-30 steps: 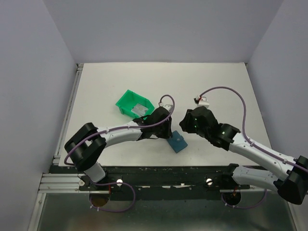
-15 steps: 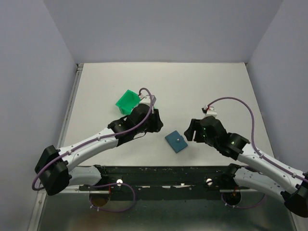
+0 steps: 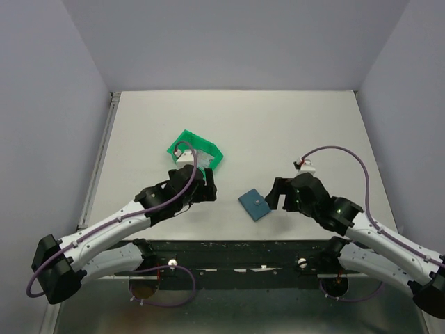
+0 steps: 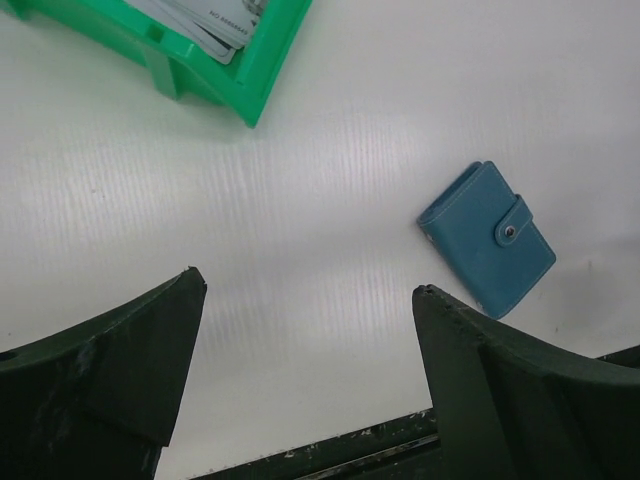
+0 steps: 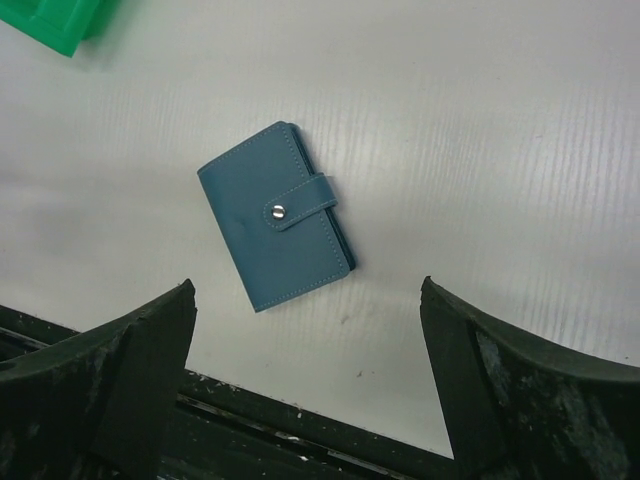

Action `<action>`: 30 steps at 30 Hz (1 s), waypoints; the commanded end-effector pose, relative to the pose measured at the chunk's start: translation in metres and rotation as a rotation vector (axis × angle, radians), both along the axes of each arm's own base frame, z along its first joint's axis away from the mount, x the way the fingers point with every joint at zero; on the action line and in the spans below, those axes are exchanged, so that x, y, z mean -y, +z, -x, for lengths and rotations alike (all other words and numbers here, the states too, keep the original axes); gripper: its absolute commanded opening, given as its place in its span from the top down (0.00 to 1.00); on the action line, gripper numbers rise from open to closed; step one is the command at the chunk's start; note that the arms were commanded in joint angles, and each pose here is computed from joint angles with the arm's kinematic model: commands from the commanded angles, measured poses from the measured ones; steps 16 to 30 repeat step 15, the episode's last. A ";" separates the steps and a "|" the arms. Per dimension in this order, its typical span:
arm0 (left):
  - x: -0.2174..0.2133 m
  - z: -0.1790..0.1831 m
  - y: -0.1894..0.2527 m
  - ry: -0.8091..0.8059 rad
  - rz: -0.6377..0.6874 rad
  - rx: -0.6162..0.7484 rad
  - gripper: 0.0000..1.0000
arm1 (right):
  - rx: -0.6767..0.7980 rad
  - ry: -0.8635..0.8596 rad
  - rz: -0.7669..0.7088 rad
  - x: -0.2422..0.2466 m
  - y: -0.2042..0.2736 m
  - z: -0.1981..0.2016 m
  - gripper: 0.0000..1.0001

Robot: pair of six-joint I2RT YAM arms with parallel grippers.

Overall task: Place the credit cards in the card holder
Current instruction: Reset both arms

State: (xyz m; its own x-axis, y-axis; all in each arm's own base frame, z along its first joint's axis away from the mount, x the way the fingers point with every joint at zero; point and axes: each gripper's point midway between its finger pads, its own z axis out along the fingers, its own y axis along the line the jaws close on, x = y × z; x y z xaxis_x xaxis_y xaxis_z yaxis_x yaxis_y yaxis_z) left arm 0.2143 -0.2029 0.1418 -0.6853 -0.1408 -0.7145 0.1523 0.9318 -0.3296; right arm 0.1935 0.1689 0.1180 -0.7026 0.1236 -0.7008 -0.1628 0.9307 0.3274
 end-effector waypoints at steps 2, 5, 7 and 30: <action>-0.030 0.004 -0.004 0.102 -0.051 0.000 0.01 | -0.016 -0.047 0.040 0.016 -0.007 0.005 0.00; -0.030 0.005 0.000 0.102 -0.031 0.012 0.01 | -0.012 -0.045 0.042 0.018 -0.007 0.006 0.00; -0.030 0.006 0.003 0.101 -0.011 0.028 0.01 | -0.012 -0.044 0.042 0.019 -0.008 0.007 0.00; -0.044 0.007 0.010 0.137 -0.016 0.056 0.01 | -0.021 -0.032 0.046 0.017 -0.009 0.008 0.00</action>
